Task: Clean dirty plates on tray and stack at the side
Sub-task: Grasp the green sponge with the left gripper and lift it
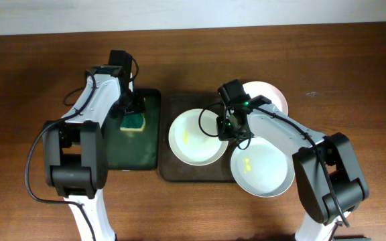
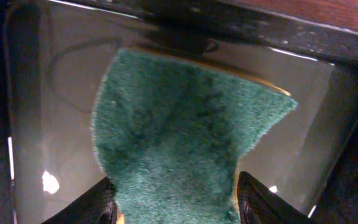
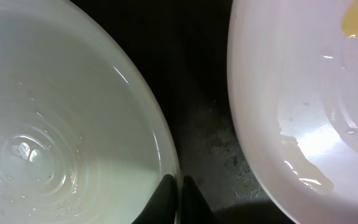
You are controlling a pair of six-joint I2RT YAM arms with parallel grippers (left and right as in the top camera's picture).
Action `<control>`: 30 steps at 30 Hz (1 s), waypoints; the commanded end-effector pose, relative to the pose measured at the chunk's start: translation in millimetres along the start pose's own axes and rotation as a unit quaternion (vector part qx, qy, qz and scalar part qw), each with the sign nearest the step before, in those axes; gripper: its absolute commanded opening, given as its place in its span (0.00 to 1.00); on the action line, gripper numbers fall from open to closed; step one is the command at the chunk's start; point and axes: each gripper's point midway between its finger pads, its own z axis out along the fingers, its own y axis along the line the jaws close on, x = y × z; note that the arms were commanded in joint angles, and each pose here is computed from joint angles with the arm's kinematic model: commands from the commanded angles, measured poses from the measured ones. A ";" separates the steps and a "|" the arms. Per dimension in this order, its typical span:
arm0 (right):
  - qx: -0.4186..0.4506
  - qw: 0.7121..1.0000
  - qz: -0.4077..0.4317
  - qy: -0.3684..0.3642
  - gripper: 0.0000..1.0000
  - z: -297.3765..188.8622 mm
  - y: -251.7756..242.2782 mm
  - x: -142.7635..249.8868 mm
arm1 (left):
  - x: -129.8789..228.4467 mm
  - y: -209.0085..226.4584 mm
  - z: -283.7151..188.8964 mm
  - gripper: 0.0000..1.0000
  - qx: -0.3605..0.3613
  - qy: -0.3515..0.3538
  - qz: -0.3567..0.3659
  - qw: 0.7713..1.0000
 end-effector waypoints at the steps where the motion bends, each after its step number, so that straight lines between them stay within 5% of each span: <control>1: 0.005 1.000 0.001 -0.024 0.06 -12.7 1.5 -9.8 | 4.7 0.0 6.2 0.63 -0.007 0.008 0.005 1.000; 12: 0.005 1.000 0.001 -0.024 0.06 -12.7 1.5 -9.9 | 4.7 6.7 6.6 0.69 -0.026 0.007 0.005 1.000; 16: 0.005 1.000 0.001 -0.024 0.06 -12.7 1.5 -10.0 | 4.8 8.8 6.5 0.54 -0.033 0.007 0.005 0.999; 23: 0.005 1.000 0.001 -0.024 0.06 -12.8 1.3 -10.0 | 13.6 11.0 10.9 0.61 -0.036 0.020 0.006 0.999; 26: 0.005 1.000 0.001 -0.024 0.06 -12.7 1.5 -9.9 | 10.7 10.5 13.6 0.47 -0.034 0.012 0.005 0.999; 28: 0.005 1.000 0.001 -0.024 0.06 -12.8 1.3 -10.0 | 8.6 10.0 13.3 0.13 -0.033 0.008 0.005 0.999; 30: 0.005 1.000 0.001 -0.024 0.06 -12.8 1.3 -10.0 | 7.1 10.8 5.4 0.00 -0.033 0.006 0.004 0.999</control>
